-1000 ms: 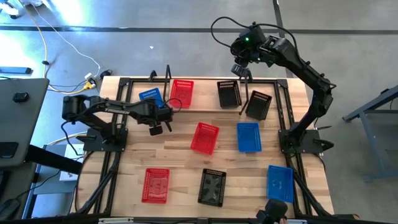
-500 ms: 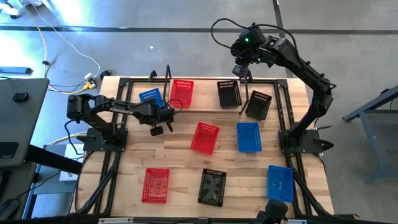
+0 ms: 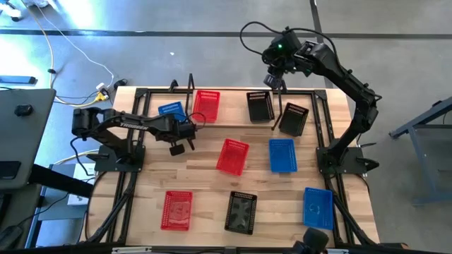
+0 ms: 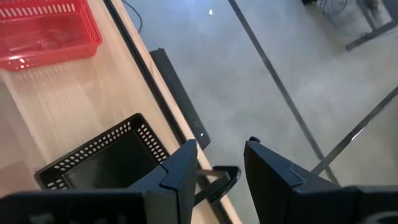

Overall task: Stack baskets on shelf by color
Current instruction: Put the top blue bin on the shelf

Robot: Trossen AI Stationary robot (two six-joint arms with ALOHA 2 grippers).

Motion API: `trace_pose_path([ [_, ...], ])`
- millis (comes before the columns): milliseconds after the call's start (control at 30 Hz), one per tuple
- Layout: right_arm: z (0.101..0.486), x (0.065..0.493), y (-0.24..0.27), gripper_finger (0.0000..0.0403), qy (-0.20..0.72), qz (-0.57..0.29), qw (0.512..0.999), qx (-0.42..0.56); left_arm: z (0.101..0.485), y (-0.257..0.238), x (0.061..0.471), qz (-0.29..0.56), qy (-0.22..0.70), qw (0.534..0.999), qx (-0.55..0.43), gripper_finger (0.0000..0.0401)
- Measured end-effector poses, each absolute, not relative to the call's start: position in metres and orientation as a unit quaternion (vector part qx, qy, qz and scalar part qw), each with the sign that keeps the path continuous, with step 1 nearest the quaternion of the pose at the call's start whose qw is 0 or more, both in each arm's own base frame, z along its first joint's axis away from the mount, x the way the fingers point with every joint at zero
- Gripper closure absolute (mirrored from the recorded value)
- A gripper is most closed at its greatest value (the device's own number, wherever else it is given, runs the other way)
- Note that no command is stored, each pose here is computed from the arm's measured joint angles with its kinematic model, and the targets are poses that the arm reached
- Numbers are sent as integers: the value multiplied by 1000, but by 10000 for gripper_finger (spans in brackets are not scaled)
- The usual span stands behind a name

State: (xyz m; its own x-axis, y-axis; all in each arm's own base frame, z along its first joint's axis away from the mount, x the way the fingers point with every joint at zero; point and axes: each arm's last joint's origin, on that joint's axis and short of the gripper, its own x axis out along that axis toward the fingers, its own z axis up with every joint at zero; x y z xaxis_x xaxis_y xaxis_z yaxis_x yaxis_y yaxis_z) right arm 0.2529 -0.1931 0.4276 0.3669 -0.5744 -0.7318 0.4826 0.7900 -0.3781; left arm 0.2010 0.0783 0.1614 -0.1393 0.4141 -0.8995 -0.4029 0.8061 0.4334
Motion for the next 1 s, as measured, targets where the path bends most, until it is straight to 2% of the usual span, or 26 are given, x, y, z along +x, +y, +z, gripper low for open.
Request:
trace_pose_path([
  [367, 422, 248, -189, 284, 479, -335, 811, 11, 195, 71, 186, 379, 652, 657, 8, 400],
  [667, 421, 250, -184, 284, 475, -332, 814, 36, 238, 74, 179, 451, 613, 648, 38, 400],
  [1000, 420, 256, -172, 284, 473, -341, 810, 66, 293, 79, 187, 481, 567, 663, 85, 401],
])
